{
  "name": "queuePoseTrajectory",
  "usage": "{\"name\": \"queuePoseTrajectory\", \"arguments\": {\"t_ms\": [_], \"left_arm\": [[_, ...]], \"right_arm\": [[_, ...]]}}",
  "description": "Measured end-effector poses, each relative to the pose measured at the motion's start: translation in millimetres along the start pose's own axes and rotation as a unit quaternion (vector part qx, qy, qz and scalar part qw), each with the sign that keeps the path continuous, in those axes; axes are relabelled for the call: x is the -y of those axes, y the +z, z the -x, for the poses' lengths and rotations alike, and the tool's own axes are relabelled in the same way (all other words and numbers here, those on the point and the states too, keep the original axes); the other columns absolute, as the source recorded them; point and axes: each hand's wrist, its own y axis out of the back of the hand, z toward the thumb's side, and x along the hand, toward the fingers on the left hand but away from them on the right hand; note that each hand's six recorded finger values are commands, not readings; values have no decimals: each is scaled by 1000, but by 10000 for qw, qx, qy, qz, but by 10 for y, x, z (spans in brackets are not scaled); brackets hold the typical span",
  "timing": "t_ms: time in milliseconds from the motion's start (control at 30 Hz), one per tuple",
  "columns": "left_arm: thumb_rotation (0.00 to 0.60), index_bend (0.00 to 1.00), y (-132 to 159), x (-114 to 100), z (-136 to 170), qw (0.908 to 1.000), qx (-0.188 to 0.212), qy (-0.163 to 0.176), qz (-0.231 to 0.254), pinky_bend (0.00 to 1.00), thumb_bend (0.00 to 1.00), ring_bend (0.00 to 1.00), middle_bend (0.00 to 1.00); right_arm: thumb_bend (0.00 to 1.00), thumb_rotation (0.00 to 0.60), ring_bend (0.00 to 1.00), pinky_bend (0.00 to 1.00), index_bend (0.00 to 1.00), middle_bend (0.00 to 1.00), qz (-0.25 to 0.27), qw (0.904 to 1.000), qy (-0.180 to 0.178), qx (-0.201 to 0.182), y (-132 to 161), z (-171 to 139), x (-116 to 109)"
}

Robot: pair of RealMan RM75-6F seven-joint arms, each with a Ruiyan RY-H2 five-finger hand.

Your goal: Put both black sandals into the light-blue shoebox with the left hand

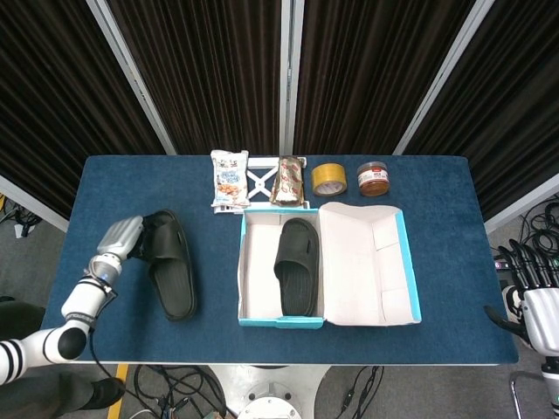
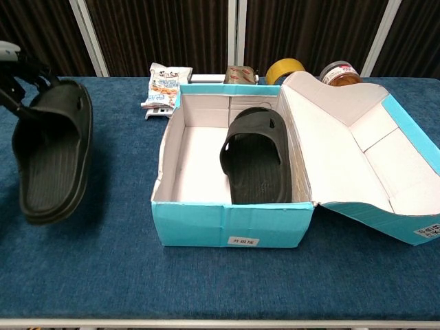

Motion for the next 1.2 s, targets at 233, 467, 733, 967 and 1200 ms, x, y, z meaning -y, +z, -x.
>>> {"name": "queuePoseTrajectory", "arguments": {"t_ms": [233,467,733,967,1200], "left_arm": [[600,515,487,-159,-19,9797,1124,276,1638,803,59,781,490],[600,505,1090,40,-95,9448,2451,117,2170,782,60,778,484],[600,492,1470,431,-297,9319,3088,441,1852,772,58,758,480],[600,490,1547,619,-378,9361,3262,714,1104,763,58,751,480],[600,490,1436,840,-385,9424,3201,601,762,756,46,751,480]], "right_arm": [[31,600,0,0,0,0,-34,10000,2,-9,37,-10,-13],[31,600,0,0,0,0,-70,10000,18,58,33,-44,-26],[31,600,0,0,0,0,-80,9999,32,105,29,-62,-28],[30,600,0,0,0,0,-73,9999,29,128,15,-70,-30],[30,600,0,0,0,0,-46,9999,56,134,2,-61,-9]]}}
